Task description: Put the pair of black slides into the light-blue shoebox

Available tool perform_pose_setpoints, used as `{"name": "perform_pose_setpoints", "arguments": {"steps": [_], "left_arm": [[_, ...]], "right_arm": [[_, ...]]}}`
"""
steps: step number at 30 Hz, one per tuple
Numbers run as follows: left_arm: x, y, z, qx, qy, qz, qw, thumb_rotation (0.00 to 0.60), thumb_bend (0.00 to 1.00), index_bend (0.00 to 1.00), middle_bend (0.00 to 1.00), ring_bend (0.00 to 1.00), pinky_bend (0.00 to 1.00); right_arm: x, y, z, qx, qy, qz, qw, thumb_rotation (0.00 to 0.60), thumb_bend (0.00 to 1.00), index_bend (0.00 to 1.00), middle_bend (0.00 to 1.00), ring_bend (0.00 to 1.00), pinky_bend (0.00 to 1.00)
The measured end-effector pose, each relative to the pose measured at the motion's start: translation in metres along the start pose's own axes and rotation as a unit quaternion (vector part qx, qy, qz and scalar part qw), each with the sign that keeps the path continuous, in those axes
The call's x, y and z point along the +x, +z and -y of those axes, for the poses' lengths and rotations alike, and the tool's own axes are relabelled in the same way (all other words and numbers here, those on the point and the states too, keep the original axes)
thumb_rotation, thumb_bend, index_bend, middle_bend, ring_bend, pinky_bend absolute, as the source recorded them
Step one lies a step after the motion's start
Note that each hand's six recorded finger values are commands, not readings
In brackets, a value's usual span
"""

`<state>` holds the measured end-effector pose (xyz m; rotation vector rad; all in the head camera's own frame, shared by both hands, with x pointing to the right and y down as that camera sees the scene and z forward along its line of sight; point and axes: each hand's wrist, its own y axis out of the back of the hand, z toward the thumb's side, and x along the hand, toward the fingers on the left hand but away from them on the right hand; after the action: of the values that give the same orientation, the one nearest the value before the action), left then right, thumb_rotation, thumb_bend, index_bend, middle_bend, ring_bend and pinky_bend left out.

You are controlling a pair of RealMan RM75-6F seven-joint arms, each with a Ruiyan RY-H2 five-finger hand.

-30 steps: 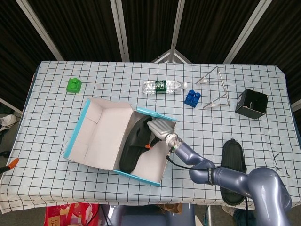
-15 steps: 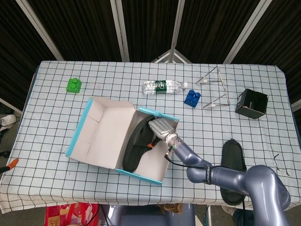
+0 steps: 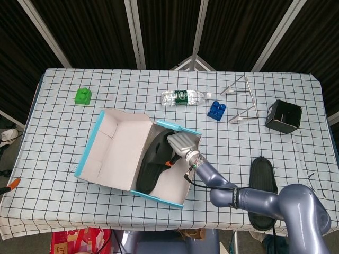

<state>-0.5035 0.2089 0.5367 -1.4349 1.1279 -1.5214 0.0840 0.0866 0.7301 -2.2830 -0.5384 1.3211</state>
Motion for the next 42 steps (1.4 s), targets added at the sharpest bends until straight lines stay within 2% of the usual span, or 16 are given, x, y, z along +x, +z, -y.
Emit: {"name": "perform_pose_setpoints", "arguments": {"steps": [5, 11, 24, 31, 42], "left_arm": [[0.000, 0.001, 0.000, 0.001, 0.000, 0.001, 1.0000, 0.600, 0.09, 0.15, 0.05, 0.00, 0.04], [0.000, 0.002, 0.001, 0.002, -0.001, 0.002, 1.0000, 0.600, 0.09, 0.15, 0.05, 0.00, 0.04], [-0.001, 0.001, 0.000, 0.000, 0.001, 0.003, 1.0000, 0.600, 0.09, 0.15, 0.05, 0.00, 0.04], [-0.001, 0.002, 0.000, 0.000, 0.001, 0.004, 1.0000, 0.600, 0.09, 0.15, 0.05, 0.00, 0.04], [-0.001, 0.002, 0.001, 0.000, -0.001, 0.003, 1.0000, 0.600, 0.09, 0.15, 0.05, 0.00, 0.04]], "right_arm": [[0.003, -0.002, -0.001, -0.001, 0.005, 0.001, 1.0000, 0.600, 0.27, 0.38, 0.35, 0.73, 0.55], [0.005, -0.003, -0.002, 0.003, 0.013, 0.000, 0.9999, 0.600, 0.14, 0.28, 0.27, 0.73, 0.55], [0.015, -0.004, -0.009, 0.026, 0.036, 0.000, 0.9990, 0.600, 0.13, 0.18, 0.20, 0.71, 0.55], [0.025, 0.000, -0.015, 0.023, 0.040, -0.005, 0.9989, 0.600, 0.13, 0.02, 0.20, 0.71, 0.55], [0.034, 0.004, -0.031, -0.027, 0.015, -0.012, 0.9995, 0.600, 0.13, 0.00, 0.20, 0.71, 0.55]]}}
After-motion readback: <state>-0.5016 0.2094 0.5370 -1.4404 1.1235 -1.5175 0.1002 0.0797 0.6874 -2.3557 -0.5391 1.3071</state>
